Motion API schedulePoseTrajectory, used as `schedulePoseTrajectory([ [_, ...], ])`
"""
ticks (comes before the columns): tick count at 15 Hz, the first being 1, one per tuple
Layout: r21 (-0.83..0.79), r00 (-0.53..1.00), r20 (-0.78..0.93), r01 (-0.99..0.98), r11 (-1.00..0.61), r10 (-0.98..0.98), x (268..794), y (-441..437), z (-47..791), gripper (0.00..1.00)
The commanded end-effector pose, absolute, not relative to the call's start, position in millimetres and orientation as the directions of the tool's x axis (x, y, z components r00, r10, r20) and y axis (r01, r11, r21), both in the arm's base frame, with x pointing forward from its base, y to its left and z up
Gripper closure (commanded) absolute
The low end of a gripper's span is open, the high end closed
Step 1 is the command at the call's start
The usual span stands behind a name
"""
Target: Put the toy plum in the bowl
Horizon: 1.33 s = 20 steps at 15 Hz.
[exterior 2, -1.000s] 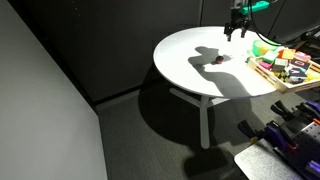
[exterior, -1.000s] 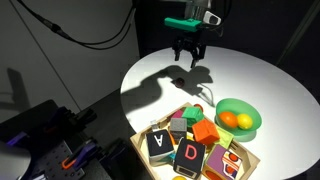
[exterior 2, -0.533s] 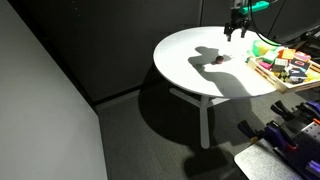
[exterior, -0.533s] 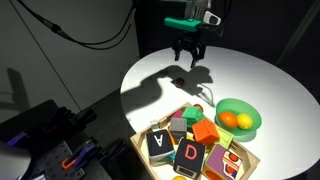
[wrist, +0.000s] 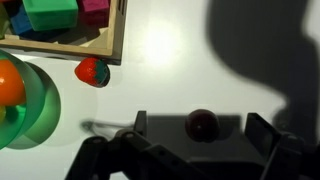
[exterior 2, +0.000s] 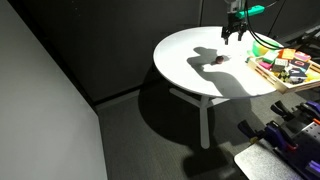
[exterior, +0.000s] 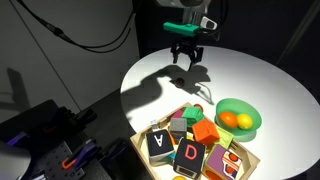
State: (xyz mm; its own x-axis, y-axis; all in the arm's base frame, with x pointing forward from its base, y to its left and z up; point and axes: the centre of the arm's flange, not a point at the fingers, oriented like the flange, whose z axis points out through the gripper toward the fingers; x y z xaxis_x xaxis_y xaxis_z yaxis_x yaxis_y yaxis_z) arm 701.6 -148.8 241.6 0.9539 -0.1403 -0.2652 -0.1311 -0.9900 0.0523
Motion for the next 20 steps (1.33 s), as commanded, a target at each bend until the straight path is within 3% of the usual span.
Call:
schedulePoseTrajectory([
  [1,0.073,0.962,-0.257,-0.075,-0.995,-0.091,727,-144,234,0.0],
  [20,0.112,0.96,-0.26,0.136,-0.984,0.103,750,-121,172,0.0],
])
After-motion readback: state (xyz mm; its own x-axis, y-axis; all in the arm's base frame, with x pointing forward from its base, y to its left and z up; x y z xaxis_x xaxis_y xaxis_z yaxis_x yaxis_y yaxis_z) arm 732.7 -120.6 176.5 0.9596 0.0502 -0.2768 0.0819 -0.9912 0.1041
